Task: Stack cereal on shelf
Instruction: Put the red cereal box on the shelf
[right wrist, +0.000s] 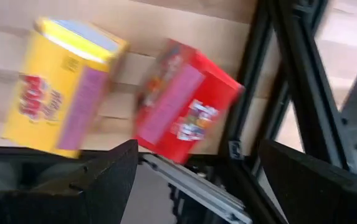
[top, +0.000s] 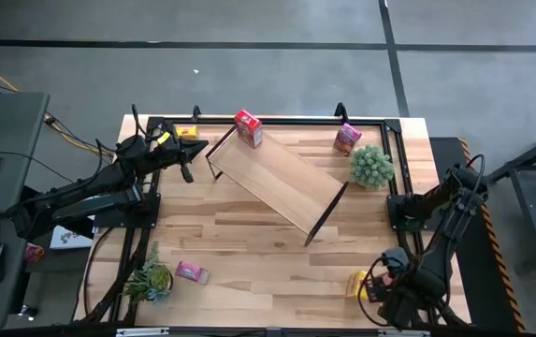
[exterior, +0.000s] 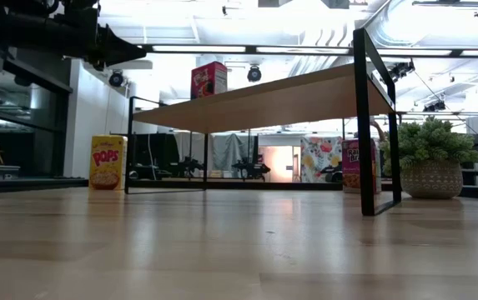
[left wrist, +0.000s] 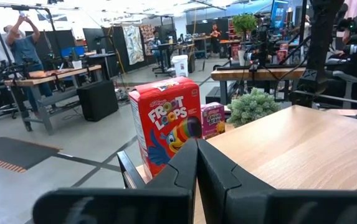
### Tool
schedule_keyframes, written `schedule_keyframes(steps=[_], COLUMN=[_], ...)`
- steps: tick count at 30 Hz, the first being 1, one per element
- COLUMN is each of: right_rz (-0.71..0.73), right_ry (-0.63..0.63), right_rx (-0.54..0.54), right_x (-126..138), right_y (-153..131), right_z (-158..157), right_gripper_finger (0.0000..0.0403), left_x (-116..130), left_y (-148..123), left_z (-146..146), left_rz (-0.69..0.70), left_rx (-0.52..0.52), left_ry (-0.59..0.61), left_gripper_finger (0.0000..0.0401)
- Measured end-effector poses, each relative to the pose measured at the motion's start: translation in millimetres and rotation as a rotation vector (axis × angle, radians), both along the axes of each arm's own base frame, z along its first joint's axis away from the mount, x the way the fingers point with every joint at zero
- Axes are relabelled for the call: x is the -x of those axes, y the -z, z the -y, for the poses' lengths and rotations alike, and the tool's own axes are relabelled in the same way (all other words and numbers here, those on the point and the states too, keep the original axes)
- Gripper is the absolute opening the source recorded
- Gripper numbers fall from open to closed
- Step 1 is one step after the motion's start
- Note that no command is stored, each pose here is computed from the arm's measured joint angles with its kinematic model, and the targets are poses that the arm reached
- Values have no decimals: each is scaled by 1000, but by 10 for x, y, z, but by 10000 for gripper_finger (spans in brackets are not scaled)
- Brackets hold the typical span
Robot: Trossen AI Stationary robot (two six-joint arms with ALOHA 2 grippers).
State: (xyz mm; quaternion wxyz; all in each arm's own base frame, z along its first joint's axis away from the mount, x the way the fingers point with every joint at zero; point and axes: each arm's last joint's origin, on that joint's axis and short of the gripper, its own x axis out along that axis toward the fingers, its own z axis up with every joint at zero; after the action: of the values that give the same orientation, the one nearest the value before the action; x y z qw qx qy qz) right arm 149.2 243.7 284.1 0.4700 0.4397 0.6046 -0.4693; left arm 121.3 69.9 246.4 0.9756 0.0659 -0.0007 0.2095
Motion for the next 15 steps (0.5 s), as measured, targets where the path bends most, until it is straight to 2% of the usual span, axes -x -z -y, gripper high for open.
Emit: schedule_keyframes(steps=[8, 15], right_rz=[-2, -46], right_ry=[4, 31], right_rx=[87, 107], right_x=[-72, -166], right_y=[151, 287], right_z=[-46, -87], right_gripper_finger=[328, 328], left_x=[0, 0], left_y=[0, 0], left_z=[0, 0], left_rz=[0, 0], left_rx=[0, 1], left_ry=[0, 0], left_gripper_finger=[0, 0])
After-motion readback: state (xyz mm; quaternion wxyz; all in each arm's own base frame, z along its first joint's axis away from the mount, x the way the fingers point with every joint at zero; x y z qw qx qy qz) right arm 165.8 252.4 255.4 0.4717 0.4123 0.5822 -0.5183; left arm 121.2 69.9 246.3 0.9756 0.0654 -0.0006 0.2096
